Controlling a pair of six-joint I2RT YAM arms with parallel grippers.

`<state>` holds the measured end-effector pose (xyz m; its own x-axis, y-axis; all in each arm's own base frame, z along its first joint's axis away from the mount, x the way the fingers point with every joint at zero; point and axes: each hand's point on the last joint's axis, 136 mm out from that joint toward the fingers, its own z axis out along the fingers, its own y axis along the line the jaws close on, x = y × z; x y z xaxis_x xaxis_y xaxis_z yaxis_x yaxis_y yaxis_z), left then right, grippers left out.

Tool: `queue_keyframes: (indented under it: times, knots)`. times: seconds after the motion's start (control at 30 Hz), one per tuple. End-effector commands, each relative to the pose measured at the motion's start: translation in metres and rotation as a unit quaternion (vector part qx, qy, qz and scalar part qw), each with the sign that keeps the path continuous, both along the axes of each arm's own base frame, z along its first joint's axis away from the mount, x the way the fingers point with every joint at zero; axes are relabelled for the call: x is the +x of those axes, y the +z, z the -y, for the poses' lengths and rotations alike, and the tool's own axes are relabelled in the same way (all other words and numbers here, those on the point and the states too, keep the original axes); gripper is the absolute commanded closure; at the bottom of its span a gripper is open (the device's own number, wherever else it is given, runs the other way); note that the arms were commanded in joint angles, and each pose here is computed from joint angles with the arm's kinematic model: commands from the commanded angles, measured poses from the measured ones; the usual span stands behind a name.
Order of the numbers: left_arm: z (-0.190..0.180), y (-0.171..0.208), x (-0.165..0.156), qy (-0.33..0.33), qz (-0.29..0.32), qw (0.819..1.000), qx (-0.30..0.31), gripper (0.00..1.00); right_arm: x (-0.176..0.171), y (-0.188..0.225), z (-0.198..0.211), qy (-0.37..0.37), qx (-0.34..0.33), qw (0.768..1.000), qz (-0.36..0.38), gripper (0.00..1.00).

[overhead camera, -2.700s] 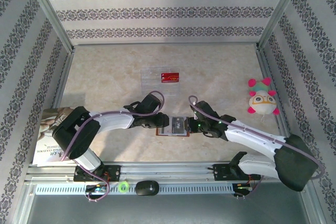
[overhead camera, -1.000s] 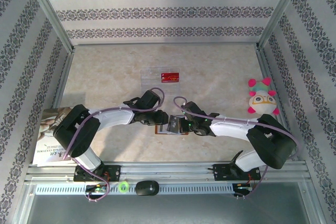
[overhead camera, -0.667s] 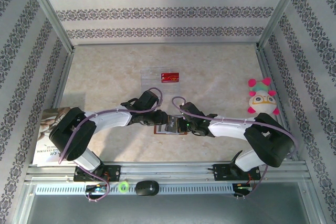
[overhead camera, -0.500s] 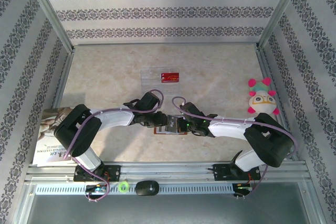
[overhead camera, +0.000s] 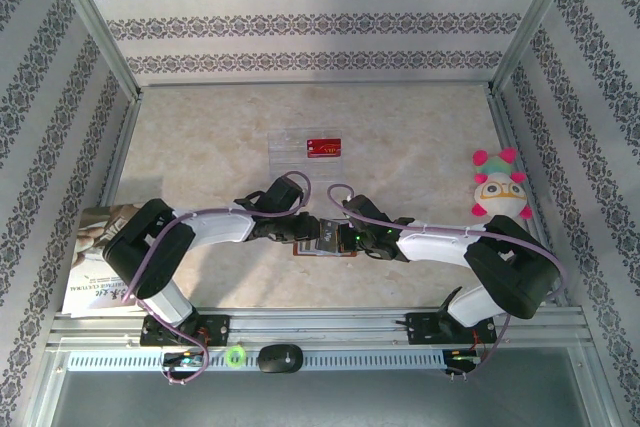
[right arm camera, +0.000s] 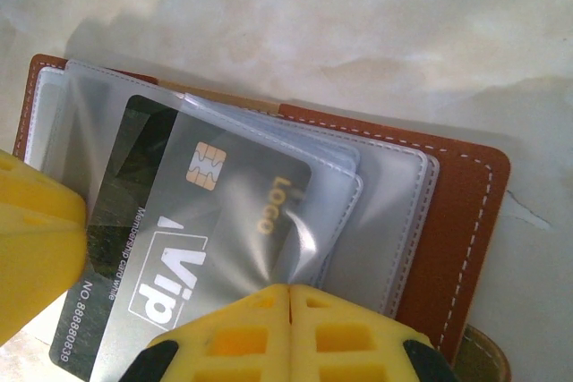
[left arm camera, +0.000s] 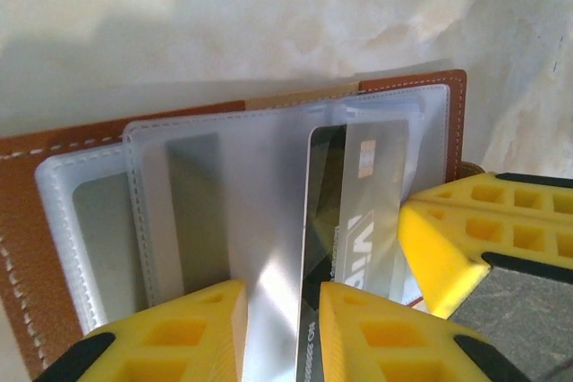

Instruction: Take the credit cards out of the card holder

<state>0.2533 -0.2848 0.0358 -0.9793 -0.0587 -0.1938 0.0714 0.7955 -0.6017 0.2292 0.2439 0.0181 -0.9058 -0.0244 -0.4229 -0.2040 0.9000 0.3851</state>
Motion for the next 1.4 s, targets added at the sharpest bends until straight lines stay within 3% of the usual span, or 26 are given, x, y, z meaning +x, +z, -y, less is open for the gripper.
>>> queue_keyframes:
  times: [0.0, 0.83, 1.37]
  knots:
    - [-0.006, 0.011, -0.002, 0.007, 0.016, 1.0, 0.009, 0.73, -0.024, -0.027, 0.014, 0.008, -0.036, 0.998, -0.049, 0.96]
    - [0.014, -0.005, -0.01, -0.004, -0.011, 0.999, -0.033, 0.78, -0.024, -0.028, 0.01, 0.011, -0.031, 0.998, -0.051, 0.96]
    - [0.006, -0.006, -0.014, 0.015, -0.008, 0.999, -0.04, 1.0, -0.027, -0.031, 0.017, 0.003, -0.043, 0.997, -0.056, 0.96]
